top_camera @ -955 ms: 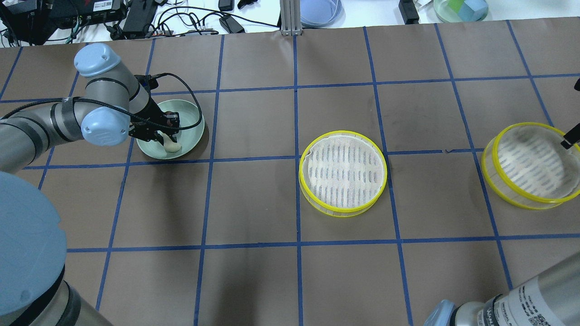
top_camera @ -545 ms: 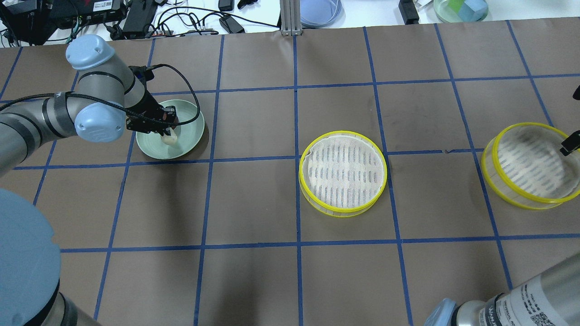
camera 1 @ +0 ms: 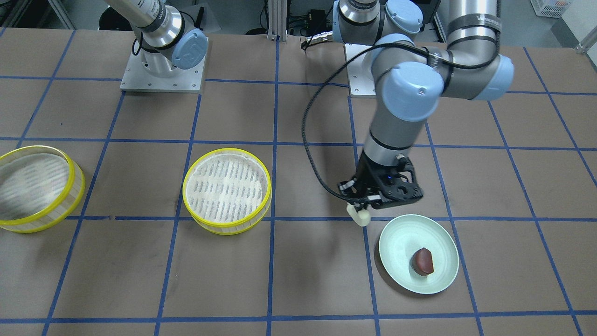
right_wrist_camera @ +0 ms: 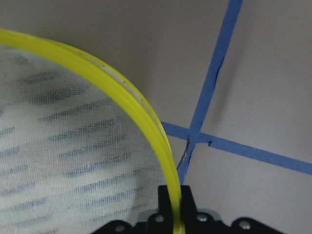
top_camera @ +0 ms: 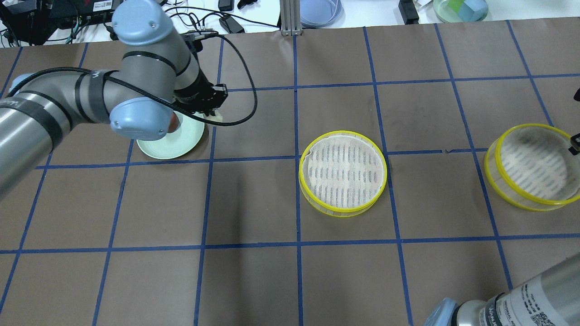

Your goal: Stack buns with steamer

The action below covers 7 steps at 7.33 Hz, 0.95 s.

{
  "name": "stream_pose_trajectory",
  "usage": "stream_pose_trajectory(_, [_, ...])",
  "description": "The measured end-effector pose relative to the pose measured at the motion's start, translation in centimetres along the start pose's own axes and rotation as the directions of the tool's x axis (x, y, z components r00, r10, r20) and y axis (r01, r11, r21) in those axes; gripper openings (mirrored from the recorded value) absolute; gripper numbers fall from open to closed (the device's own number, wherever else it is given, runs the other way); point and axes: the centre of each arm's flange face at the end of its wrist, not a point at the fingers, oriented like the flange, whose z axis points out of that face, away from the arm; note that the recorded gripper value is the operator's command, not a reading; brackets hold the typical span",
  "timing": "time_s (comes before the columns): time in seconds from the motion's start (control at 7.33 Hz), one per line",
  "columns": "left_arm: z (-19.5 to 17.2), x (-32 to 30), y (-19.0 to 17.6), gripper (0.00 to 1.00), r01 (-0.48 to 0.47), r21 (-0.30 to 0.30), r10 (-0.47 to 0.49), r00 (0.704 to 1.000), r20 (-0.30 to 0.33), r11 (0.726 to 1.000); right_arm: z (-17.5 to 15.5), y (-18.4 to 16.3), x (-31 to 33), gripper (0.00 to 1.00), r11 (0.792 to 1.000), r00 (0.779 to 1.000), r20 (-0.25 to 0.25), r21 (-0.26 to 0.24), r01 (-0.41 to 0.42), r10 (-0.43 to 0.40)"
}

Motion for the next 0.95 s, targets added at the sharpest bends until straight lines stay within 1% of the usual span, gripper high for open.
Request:
stream_pose_trajectory(0.14, [-0.2,4.7,3.1,0.00,0.021,-0.007,-0.021,1.000,-0.011,1.000,-0.4,0.1,0.1,0.00,1.000,1.000,-0.004,0.001,0.001,-0.001])
stream_pose_trajectory(0.27, [0.4,8.5,6.1,0.00,0.042,-0.025,-0.042,0.999,-0.014,0.999,-1.0,0.2,0.1,0.00,1.000,1.000,-0.004,0.000,-0.001,0.001])
stream_pose_trajectory(0.41, [1.5,11.7,8.8,0.00,0.069,-0.043,-0.070,0.997,-0.014,0.997,-2.1,0.4,-0.2,0.00,1.000,1.000,0.002,-0.004,-0.011,0.011])
stream_pose_trajectory(0.55, [2.7,14.5,11.2,0.00,0.097,-0.049,-0.098,0.995,-0.019,0.994,-3.8,0.8,-0.7,0.00,0.999,0.999,0.012,-0.008,-0.040,0.040])
stream_pose_trajectory(0.68, [4.1,16.7,13.1,0.27,0.116,-0.050,-0.118,0.993,-0.028,0.992,-5.5,1.1,-1.6,0.00,0.996,0.996,0.027,-0.017,-0.083,0.084])
stream_pose_trajectory(0.82, [5.8,17.9,14.2,0.55,0.128,-0.058,-0.130,0.991,-0.026,0.990,-7.1,1.1,-2.6,0.00,0.993,0.992,0.038,-0.025,-0.119,0.120])
stream_pose_trajectory(0.95, [7.1,18.6,14.8,0.90,0.138,-0.068,-0.139,0.990,-0.018,0.988,-8.4,0.6,-4.1,0.00,0.992,0.991,0.046,-0.034,-0.123,0.124])
